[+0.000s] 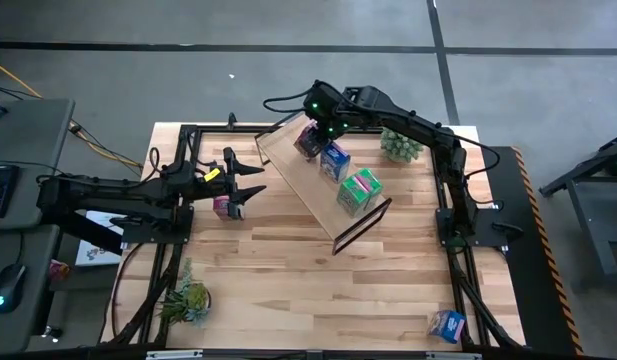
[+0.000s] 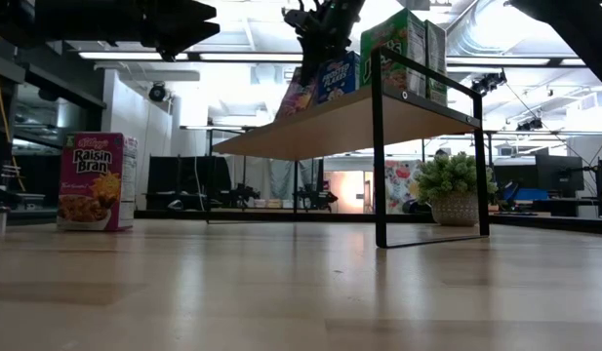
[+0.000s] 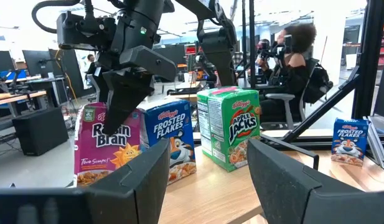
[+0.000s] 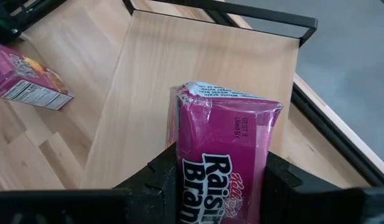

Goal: Stack cereal on shelf
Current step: Put the bottom purple cereal box on the shelf

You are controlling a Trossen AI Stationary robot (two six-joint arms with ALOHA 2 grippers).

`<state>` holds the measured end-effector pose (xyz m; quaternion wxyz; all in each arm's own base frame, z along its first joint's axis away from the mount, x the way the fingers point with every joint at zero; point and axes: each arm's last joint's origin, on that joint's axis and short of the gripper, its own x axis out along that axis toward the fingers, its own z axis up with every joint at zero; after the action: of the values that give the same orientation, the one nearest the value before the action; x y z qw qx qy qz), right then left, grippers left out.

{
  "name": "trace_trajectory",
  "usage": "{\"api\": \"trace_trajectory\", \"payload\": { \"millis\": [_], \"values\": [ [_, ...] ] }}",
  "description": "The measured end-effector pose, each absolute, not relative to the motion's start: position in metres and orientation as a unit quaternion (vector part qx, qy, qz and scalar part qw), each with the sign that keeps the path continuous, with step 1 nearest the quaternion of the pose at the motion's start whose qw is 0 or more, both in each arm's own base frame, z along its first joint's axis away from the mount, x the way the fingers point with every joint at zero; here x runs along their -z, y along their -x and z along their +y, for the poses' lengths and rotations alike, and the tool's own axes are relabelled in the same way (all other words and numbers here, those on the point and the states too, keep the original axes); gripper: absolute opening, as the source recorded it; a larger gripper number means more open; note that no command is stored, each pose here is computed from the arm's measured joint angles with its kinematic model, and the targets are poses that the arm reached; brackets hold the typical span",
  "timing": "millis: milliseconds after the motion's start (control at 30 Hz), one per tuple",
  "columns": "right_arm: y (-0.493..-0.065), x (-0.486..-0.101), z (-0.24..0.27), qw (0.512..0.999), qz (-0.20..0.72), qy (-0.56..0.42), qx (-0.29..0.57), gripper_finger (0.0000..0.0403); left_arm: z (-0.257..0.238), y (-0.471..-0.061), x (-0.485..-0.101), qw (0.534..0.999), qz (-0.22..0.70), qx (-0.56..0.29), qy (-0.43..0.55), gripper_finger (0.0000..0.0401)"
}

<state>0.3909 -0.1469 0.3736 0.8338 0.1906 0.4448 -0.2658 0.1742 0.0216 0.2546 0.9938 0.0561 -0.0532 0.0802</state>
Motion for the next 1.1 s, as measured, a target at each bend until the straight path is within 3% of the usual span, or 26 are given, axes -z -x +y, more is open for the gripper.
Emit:
{"api": "trace_trajectory", "payload": {
  "millis": [500, 867, 1100],
  "values": [
    [-0.3909, -0.374, -0.1469, 0.837, 0.447, -0.18, 0.26, 0.0137, 0.0216, -0.1742, -0.2548, 0.994, -0.053, -0.08, -0.056, 0.0204],
    [-0.3908, -0.3741, -0.147, 0.837, 0.446, -0.179, 0.262, 0.025, 0.0216, -0.1742, -0.2548, 0.994, -0.053, -0.08, -0.056, 0.0204],
    [-0.3942, -0.3764, -0.1478, 0.846, 0.426, -0.187, 0.259, 0.0266, 0.0216, -0.1741, -0.2554, 0.994, -0.056, -0.08, -0.056, 0.0204]
  ]
}}
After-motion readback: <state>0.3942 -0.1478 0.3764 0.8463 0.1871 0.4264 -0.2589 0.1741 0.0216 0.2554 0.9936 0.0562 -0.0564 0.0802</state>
